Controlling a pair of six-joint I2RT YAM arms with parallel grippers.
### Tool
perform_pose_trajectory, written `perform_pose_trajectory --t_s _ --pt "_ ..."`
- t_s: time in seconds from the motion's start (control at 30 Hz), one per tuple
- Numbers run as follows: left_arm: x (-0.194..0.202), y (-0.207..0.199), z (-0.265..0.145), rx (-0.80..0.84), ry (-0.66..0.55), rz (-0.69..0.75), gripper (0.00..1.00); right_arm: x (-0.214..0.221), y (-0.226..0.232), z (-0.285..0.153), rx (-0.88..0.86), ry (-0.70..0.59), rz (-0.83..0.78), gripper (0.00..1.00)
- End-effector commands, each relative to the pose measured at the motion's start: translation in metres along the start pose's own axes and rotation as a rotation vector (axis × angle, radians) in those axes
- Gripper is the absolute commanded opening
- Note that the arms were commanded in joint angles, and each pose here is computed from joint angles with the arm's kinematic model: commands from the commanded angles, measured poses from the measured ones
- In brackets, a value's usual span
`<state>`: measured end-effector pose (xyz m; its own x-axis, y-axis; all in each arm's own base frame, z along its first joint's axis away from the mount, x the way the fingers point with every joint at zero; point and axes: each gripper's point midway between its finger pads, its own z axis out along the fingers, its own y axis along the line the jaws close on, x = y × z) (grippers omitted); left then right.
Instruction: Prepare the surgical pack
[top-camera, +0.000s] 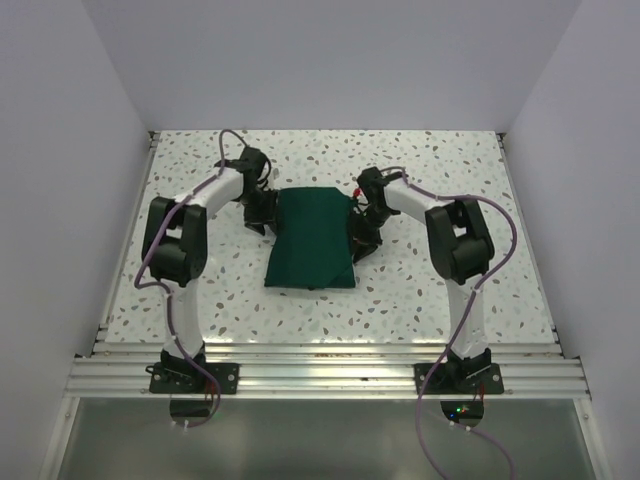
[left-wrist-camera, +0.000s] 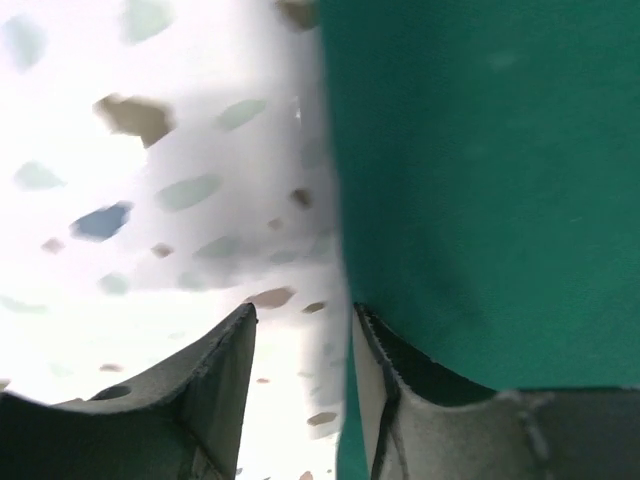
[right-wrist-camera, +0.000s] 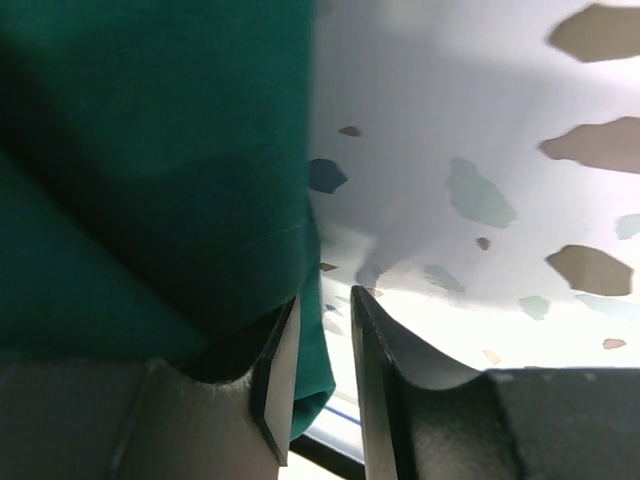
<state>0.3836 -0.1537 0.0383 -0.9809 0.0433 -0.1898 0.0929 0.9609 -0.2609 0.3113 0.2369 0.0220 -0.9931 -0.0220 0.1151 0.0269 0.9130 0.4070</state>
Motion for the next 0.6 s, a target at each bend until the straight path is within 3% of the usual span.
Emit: perform_pose_trajectory --t_s 0.0,0.27,0.3,0.57 --pt "-0.006 0.022 -0.035 -0.062 -0.081 -0.024 0.48 -0.003 0.002 -0.018 -0.03 -0.037 0.011 0.32" --pt "0.006 0.047 -0.074 -0.129 -0.183 -0.083 0.58 0.015 -0.034 -0.046 0.107 -0.098 -0.061 0.37" --pt "0.003 0.044 -0.086 -0.125 -0.213 -0.079 0.61 0.011 -0.031 -0.06 0.111 -0.161 -0.091 0.38" --pt "-0.013 0.034 -0.131 -0.105 -0.349 -0.062 0.7 0.018 -0.014 -0.122 0.152 -0.317 -0.25 0.41"
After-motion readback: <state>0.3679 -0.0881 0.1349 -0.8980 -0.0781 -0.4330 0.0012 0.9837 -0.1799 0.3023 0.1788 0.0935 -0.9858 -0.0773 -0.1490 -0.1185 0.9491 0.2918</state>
